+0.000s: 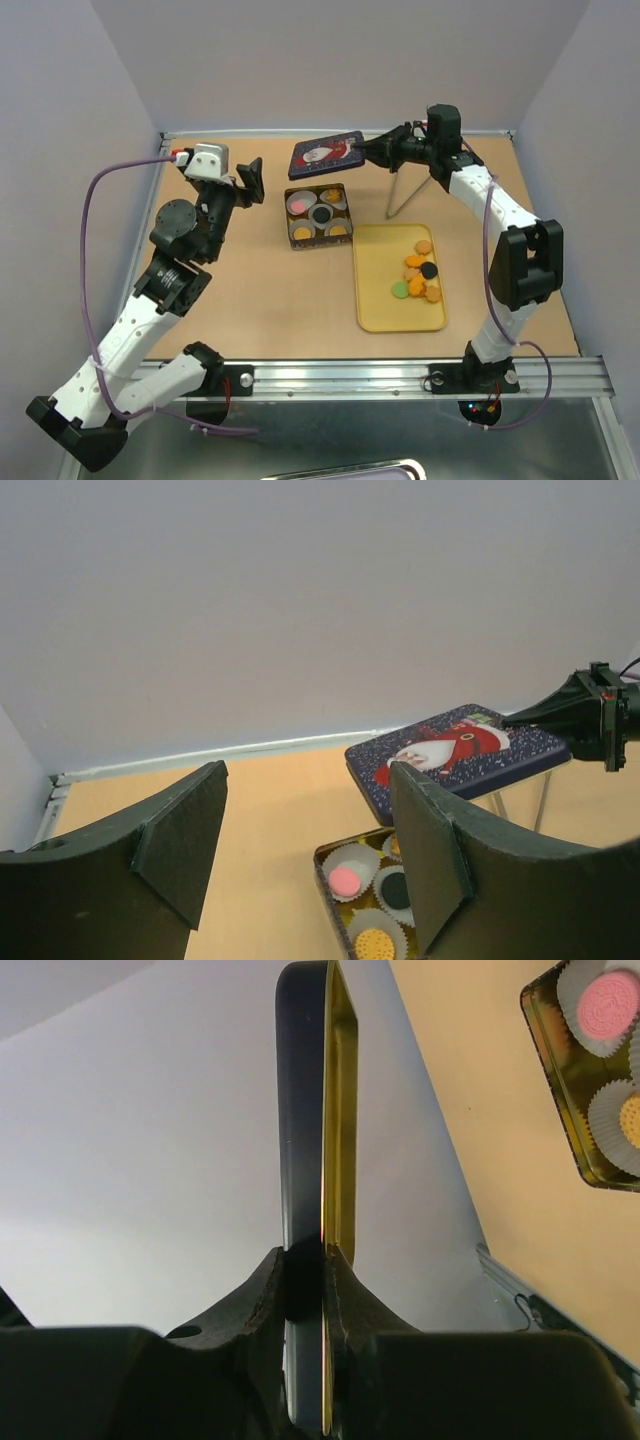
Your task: Pack the cookies
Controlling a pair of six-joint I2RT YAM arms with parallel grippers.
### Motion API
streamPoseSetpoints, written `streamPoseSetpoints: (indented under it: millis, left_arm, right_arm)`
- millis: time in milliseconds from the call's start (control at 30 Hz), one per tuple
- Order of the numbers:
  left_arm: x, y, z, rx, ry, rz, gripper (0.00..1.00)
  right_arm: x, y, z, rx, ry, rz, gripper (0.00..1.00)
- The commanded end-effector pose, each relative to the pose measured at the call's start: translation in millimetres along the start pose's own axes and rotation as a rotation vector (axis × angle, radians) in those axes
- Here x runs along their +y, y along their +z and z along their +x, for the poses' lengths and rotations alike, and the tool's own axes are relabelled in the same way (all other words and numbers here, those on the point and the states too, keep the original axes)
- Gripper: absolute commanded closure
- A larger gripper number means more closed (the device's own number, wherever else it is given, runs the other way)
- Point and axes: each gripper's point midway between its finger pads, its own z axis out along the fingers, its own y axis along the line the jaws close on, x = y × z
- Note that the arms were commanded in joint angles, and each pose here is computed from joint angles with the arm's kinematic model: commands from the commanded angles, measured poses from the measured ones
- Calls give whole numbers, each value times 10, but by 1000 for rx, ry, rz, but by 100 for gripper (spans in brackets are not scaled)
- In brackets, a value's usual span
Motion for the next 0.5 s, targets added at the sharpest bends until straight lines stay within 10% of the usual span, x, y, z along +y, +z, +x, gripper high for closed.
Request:
streamPoseSetpoints:
  millis: [0, 467]
  left_arm:
    - [-98, 100, -104, 45, -69, 22, 22]
    - [-124, 462, 480, 296, -409, 190, 17]
  right_arm:
    - [282, -206, 273, 37, -213, -93, 99]
    - [497, -574, 197, 19, -474, -163, 99]
